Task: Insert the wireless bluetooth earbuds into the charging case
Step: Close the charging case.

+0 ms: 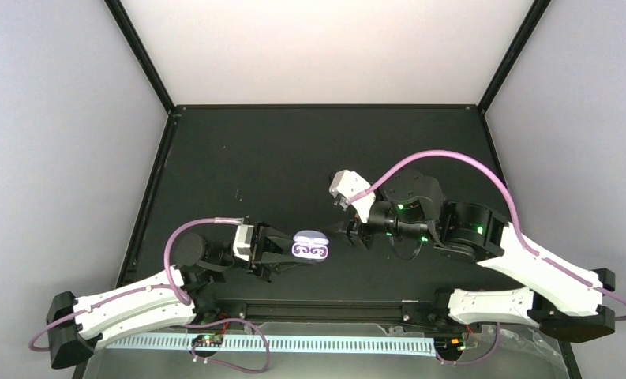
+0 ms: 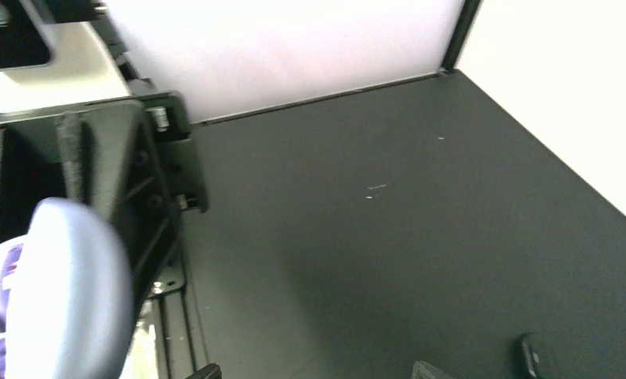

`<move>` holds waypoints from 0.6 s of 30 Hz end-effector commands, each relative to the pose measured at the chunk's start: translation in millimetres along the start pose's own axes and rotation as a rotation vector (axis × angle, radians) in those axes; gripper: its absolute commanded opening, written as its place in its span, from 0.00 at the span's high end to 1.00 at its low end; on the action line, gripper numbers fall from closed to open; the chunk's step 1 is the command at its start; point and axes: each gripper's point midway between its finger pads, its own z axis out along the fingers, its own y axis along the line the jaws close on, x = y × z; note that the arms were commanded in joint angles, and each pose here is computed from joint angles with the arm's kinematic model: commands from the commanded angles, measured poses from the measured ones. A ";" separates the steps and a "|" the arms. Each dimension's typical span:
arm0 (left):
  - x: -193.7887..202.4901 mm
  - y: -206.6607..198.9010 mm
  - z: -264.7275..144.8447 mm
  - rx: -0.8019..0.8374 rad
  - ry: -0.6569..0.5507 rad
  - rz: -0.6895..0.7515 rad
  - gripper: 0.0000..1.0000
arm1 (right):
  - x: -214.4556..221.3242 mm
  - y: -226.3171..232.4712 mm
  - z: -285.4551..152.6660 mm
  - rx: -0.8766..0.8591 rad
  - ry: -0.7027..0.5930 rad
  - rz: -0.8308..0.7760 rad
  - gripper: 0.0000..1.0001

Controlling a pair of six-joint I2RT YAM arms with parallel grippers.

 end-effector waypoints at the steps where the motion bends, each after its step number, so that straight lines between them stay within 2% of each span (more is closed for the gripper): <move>1: -13.4 -4.5 4.4 0.016 -0.005 0.052 0.98 | -15.8 22.4 -16.8 -0.138 -0.074 -0.008 0.38; 7: -9.2 -1.1 8.2 0.014 0.004 0.032 0.98 | -20.1 40.3 -20.5 -0.244 -0.091 -0.024 0.38; 13: -7.6 1.8 9.6 0.003 0.011 0.036 0.98 | -16.8 41.1 -18.9 -0.248 -0.094 -0.028 0.38; 15: -5.4 6.4 9.3 -0.022 0.018 0.031 0.99 | -16.0 31.3 -16.8 -0.190 -0.100 -0.008 0.38; 18: 5.0 36.0 3.9 -0.192 0.044 -0.011 0.98 | -12.4 -22.4 -16.0 0.119 -0.129 0.078 0.35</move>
